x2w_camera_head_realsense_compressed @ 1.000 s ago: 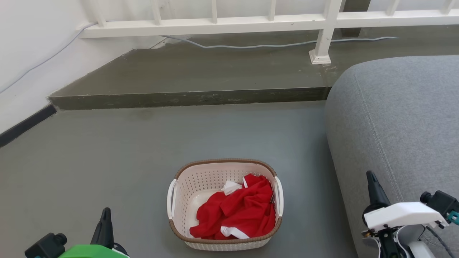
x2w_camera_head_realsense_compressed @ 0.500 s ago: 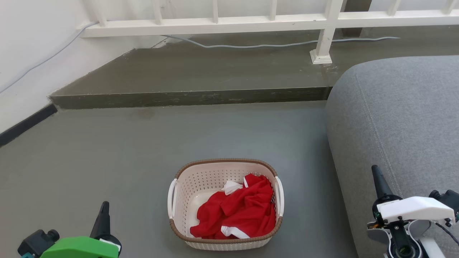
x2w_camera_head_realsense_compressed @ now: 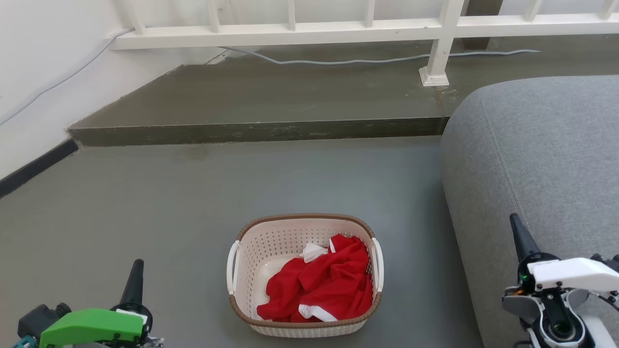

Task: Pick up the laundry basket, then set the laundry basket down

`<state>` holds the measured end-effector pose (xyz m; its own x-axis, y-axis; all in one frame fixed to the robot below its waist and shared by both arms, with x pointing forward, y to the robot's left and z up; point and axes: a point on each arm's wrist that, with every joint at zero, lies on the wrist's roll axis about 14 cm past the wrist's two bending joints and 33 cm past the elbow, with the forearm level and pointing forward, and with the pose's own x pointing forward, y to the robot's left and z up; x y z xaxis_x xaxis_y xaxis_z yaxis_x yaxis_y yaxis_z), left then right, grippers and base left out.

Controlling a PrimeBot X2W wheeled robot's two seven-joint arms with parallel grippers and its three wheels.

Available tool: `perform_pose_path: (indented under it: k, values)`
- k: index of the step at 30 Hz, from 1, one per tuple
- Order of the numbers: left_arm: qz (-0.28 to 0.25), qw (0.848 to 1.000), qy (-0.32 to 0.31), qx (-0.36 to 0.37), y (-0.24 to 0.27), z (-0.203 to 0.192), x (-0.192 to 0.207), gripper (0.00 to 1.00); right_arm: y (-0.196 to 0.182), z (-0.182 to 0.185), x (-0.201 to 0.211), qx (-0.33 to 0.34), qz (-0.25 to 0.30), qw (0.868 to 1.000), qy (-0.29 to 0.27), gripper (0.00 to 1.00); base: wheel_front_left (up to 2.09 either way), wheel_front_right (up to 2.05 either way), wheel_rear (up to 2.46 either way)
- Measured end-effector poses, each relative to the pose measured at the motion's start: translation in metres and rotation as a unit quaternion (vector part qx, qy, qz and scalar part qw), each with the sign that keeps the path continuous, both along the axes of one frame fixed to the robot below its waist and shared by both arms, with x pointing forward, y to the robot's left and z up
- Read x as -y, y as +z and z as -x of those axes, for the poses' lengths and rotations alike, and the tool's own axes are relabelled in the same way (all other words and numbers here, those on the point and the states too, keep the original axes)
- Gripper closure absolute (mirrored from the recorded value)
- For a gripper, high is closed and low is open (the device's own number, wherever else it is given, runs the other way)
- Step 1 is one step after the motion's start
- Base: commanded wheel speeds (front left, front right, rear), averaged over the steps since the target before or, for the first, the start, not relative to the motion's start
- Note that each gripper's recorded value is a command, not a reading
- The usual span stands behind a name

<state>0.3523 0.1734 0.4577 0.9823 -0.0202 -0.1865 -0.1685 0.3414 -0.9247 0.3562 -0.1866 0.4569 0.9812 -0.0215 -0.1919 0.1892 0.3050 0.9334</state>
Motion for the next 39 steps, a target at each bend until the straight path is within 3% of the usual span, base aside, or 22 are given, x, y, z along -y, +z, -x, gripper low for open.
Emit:
perform_pose_path:
  k: [24, 39]
  values:
    - [0.175, 0.984, 0.022, 0.033, 0.016, -0.018, -0.008, 1.00, 0.019, -0.015, 0.016, 0.047, -0.156, 0.986, -0.026, 1.00, 0.00, 0.00, 0.00]
    - [0.180, 0.983, 0.023, 0.038, 0.018, -0.020, -0.009, 1.00, 0.019, -0.016, 0.017, 0.048, -0.159, 0.986, -0.027, 1.00, 0.00, 0.00, 0.00]
